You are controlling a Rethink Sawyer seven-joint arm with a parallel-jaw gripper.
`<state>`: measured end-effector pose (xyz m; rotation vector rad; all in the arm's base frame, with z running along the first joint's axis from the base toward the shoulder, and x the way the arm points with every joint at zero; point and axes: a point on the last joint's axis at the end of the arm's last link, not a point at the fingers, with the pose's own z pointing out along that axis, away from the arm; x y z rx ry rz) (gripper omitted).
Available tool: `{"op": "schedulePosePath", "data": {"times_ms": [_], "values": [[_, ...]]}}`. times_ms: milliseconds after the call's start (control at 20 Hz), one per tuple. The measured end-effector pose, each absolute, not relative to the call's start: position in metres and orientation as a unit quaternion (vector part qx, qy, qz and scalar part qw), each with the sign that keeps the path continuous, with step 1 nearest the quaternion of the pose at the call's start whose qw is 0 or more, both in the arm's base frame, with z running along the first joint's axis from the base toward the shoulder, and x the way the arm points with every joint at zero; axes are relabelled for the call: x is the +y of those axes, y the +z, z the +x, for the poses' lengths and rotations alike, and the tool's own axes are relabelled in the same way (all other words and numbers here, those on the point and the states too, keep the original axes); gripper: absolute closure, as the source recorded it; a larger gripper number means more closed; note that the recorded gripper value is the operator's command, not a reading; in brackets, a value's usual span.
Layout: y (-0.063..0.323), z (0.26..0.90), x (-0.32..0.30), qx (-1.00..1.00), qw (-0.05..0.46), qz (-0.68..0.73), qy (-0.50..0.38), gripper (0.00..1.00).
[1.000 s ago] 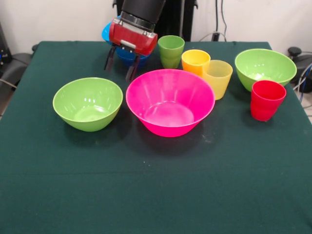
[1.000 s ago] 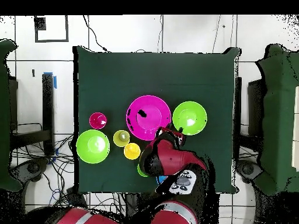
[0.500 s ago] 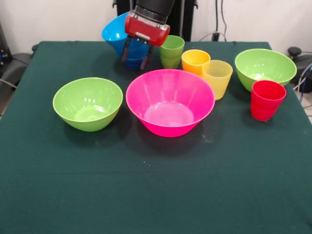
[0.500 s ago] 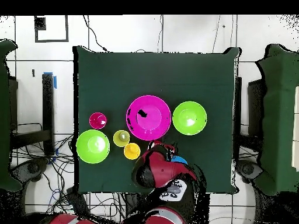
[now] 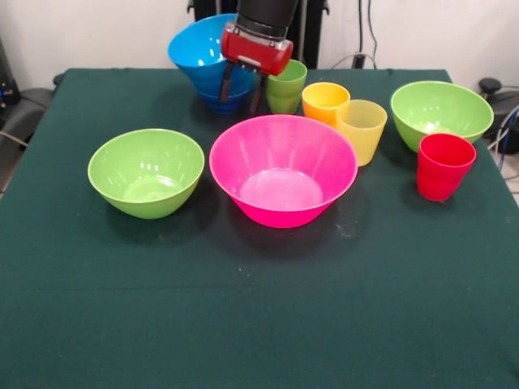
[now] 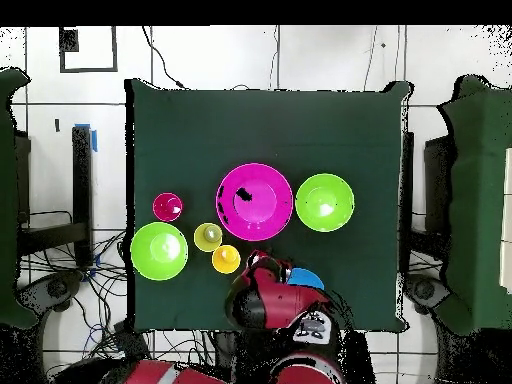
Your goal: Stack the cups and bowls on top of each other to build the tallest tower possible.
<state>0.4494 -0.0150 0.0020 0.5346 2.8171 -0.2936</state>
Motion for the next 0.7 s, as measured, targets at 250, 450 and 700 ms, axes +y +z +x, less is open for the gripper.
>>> {"op": "schedulePosePath", "data": {"times_ms": [250, 450, 700], "values": [[-0.011, 0.454, -0.02, 0.968, 0.109, 0.216, -0.072, 0.0], [-0.017, 0.455, -0.02, 0.967, 0.104, 0.226, -0.059, 0.0], [-0.028, 0.451, -0.015, 0.969, 0.093, 0.224, -0.054, 0.0]]}}
